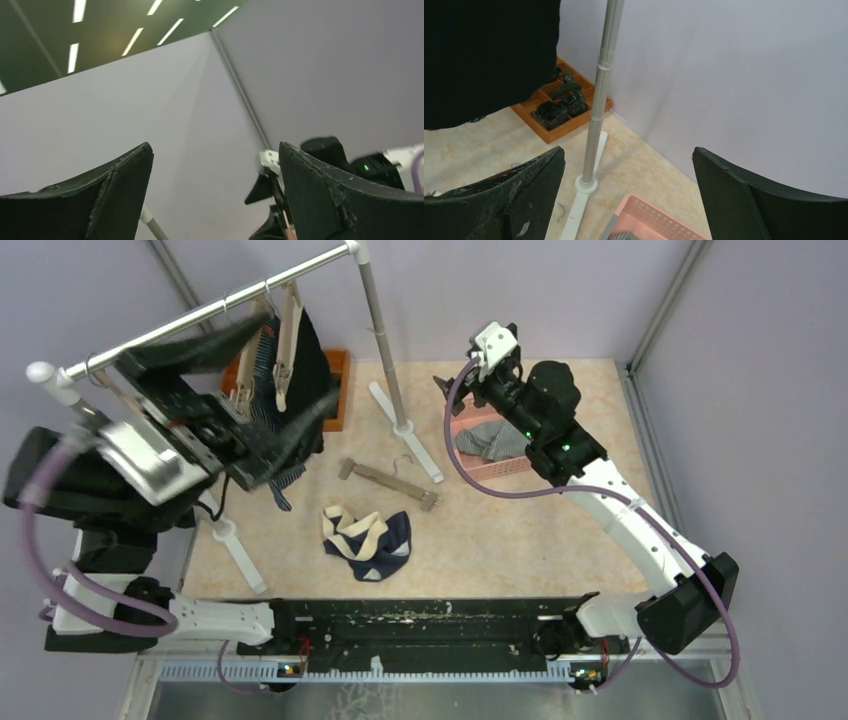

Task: Remove the underwear clipped to the hanger

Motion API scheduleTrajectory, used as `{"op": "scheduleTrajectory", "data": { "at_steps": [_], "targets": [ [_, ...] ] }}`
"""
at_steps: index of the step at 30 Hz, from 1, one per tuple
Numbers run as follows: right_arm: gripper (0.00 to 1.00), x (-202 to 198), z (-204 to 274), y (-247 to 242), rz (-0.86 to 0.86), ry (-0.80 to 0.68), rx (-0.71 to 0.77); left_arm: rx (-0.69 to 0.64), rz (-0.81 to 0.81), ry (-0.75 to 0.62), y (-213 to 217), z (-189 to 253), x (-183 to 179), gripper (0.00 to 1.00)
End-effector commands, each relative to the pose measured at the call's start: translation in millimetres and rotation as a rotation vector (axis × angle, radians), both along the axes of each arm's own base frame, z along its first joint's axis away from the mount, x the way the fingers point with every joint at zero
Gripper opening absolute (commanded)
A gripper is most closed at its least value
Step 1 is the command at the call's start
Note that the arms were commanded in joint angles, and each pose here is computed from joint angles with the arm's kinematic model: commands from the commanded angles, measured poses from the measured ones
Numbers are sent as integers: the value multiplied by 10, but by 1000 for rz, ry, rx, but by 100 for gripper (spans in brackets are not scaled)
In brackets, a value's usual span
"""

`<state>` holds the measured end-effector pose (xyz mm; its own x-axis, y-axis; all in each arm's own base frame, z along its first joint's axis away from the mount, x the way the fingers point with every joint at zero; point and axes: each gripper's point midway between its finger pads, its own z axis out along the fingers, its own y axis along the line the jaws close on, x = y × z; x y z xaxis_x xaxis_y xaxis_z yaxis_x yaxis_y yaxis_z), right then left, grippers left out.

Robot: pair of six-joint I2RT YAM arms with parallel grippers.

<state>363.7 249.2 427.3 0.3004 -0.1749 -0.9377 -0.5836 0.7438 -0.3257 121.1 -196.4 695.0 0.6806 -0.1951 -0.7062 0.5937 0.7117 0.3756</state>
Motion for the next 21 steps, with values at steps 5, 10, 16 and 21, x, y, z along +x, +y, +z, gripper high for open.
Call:
{"op": "scheduleTrajectory", "data": {
  "at_steps": [5, 10, 16, 21],
  "targets": [
    [99, -293, 308, 261, 119, -76, 55, 5, 213, -206, 139, -364, 90, 99],
    [99, -407, 314, 420, 156, -85, 41, 6, 53, -348, 79, -284, -263, 100],
    [99, -515, 344, 581, 195, -91, 39, 13, 100, -366, -363, -98, -100, 99],
    [99, -560, 366, 602, 187, -94, 45, 122, 14, -194, -870, -276, 959, 99]
  ]
}}
